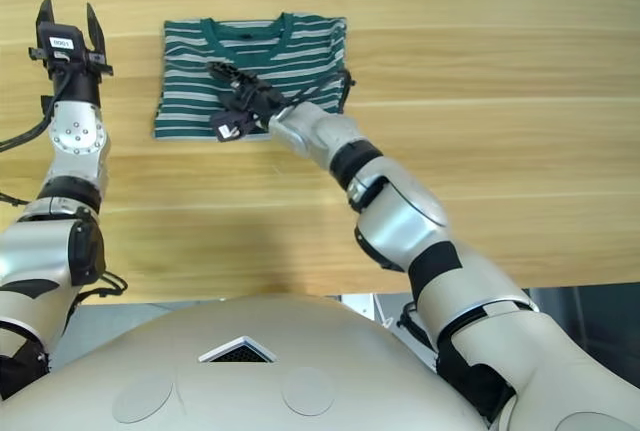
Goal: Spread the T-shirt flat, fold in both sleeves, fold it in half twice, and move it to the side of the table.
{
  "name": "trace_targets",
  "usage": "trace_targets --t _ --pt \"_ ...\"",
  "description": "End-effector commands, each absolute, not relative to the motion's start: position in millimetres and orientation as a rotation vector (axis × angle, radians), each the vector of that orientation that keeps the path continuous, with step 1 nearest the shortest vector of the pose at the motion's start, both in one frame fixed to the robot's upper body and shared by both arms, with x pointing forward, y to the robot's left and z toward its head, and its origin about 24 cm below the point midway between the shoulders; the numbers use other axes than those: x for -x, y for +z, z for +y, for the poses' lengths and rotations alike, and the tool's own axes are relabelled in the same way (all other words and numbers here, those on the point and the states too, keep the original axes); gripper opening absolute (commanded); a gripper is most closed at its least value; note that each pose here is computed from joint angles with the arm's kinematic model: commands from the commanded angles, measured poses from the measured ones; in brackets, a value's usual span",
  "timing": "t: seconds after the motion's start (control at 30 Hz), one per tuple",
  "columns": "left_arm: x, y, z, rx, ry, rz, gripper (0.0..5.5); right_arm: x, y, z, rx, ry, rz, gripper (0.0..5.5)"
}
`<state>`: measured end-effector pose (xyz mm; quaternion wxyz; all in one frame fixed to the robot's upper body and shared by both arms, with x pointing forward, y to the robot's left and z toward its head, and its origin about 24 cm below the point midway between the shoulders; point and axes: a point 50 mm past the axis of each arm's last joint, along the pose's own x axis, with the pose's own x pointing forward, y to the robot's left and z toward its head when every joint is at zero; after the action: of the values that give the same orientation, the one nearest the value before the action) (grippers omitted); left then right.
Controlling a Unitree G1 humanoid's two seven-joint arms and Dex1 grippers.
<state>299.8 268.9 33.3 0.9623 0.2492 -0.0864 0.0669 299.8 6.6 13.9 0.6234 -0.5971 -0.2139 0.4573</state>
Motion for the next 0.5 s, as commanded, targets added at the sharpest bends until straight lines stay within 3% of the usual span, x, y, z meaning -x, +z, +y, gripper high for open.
trace_targets --t 0.03,0.1,0.17,0.23,0.33,0.43,0.5 --pt "-294 37 253 -0.604 -0.085 -0.229 2.53 -249 -12 -90 1.362 1.440 -0.380 3.12" --pt "-291 37 234 -0.687 -0.264 -0.259 2.53 -215 -1 -145 1.301 1.500 -0.292 3.12" --pt "-293 42 212 -0.758 -0.432 -0.291 2.53 -200 19 -192 1.289 1.384 -0.180 3.12" --pt "-299 49 195 -0.804 -0.532 -0.320 2.53 -198 39 -215 1.261 1.261 -0.149 3.12" --pt "-316 64 168 -0.852 -0.616 -0.373 2.53 -216 75 -210 1.148 1.036 -0.293 3.12" --pt "-331 69 134 -0.894 -0.746 -0.388 2.53 -232 126 -189 0.760 0.757 -0.527 3.12" --pt "-331 68 110 -0.922 -0.871 -0.414 2.53 -245 148 -190 0.552 0.589 -0.577 3.12"
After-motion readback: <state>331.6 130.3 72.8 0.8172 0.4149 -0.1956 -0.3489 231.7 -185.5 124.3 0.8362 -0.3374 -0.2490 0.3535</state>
